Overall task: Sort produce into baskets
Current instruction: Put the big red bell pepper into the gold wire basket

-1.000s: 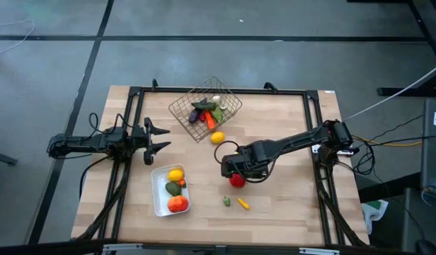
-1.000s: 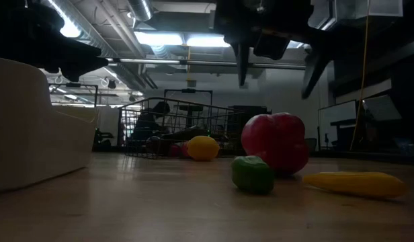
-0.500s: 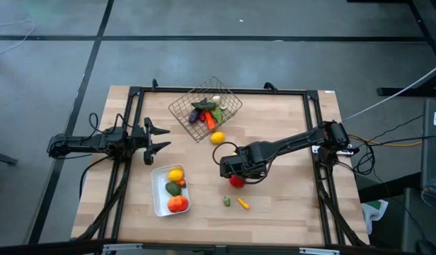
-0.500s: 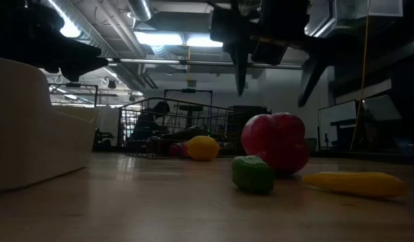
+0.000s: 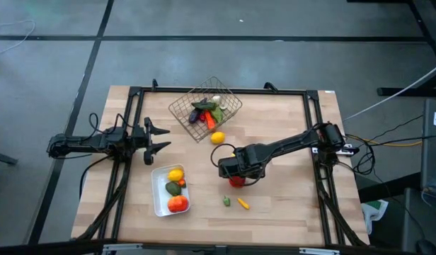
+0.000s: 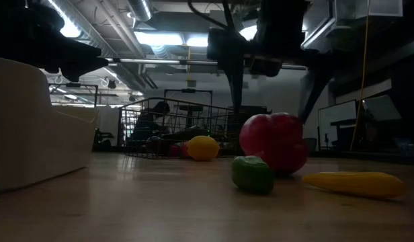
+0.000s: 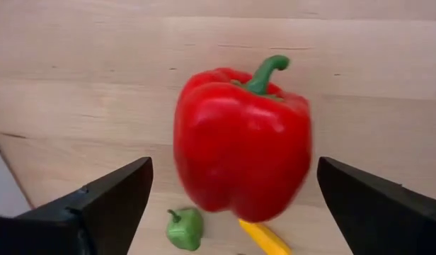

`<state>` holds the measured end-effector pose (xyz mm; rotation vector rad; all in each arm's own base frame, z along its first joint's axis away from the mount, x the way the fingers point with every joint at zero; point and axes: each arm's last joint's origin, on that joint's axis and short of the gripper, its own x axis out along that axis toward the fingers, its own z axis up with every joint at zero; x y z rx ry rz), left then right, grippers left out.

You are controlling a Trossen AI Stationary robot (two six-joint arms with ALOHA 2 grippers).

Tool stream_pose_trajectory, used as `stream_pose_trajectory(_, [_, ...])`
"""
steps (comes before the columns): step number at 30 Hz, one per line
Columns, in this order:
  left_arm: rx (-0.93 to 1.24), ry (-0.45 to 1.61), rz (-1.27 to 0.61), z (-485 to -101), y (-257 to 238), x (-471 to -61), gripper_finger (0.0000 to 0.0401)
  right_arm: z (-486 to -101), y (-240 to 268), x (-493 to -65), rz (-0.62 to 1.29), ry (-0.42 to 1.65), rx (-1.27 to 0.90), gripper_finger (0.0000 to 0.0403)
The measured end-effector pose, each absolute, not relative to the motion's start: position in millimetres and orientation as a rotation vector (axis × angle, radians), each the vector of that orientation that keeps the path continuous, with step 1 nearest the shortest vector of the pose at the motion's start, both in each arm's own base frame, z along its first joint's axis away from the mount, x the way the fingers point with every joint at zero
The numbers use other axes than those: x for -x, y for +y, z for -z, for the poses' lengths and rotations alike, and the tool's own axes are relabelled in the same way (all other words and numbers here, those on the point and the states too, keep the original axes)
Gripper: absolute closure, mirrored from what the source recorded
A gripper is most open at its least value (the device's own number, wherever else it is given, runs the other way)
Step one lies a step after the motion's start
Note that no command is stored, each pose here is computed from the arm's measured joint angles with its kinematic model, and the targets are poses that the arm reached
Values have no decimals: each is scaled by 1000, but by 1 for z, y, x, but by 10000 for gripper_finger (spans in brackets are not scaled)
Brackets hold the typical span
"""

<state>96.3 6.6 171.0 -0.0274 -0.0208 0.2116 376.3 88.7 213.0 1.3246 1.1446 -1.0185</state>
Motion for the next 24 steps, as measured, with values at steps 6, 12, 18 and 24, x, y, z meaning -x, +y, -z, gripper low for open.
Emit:
stream_pose_trajectory(6, [27,-20,-212,-171,7,-96,180,-207,89,-379,1027,1157,-1321,4])
stream_pose_trajectory(12, [27,-20,-212,-171,7,-96,180,-198,83,-383,1053,1155,-1318,3])
stream_pose_trajectory(18, [27,-21,-212,-171,7,-96,180,-182,77,-390,1070,1178,-1307,3])
stream_pose_trajectory(24, [27,-21,-212,-171,7,-96,180,-178,79,-391,1066,1195,-1304,3])
